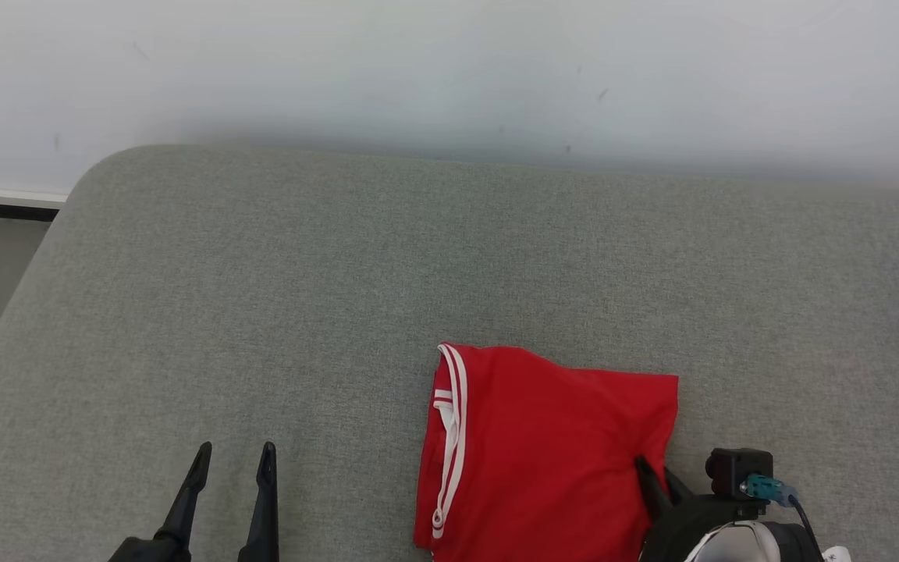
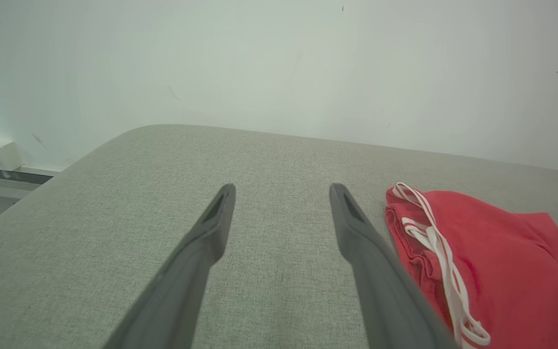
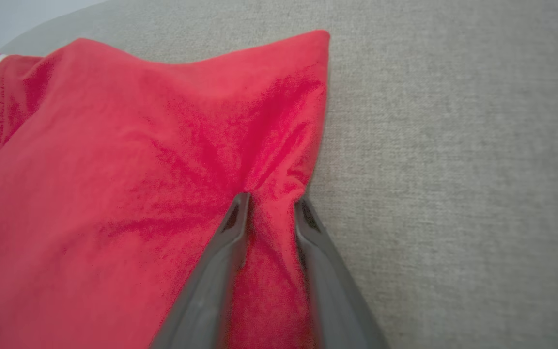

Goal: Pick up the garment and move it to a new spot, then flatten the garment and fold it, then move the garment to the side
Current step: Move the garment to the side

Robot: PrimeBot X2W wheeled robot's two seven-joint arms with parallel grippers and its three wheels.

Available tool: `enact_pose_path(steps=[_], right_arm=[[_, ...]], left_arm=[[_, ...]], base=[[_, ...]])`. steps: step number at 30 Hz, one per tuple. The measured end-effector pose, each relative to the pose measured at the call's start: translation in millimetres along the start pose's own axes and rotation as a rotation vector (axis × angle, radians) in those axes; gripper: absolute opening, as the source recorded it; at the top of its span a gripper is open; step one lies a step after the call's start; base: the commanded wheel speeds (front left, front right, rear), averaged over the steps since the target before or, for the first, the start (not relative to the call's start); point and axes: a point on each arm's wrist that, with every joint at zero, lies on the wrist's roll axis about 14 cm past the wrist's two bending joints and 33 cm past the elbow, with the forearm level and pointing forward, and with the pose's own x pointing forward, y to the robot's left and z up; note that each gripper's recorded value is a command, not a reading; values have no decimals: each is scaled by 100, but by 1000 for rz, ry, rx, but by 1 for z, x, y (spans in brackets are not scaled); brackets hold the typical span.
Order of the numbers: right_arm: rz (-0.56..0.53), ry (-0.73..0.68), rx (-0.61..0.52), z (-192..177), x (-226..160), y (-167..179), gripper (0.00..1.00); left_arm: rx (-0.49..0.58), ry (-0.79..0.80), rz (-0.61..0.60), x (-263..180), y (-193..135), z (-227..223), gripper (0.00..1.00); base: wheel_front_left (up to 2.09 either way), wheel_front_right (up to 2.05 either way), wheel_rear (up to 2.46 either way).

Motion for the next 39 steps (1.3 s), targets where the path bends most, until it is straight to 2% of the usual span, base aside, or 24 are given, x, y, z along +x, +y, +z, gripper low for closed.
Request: enact_pose_path(steps=[8,14,20,27,35,39], right_arm=[[32,-22,8,13,10,9,0],[12,-64,-86,52,24,-18,0],[-35,-103,-225,107,35,-63,0],[-146,-173,-324,173,30,-129,0],[-313,-217,-351,218,6,-205,0],[-403,-205,-362,230,-11,-238,0]], left_arm=[[-7,8,-19,8,-7,-3,100],[-16,10,-40,23,-13,-5,100],[-22,22,-92,49,-29,-13,100],[-9,42,-163,82,-43,-28,100],[1,66,-282,117,-70,-54,100],[-5,70,-331,131,-83,-66,100]], base=[[0,0,0],[0,0,0],[0,0,0],[0,0,0],[0,0,0],[0,0,0]])
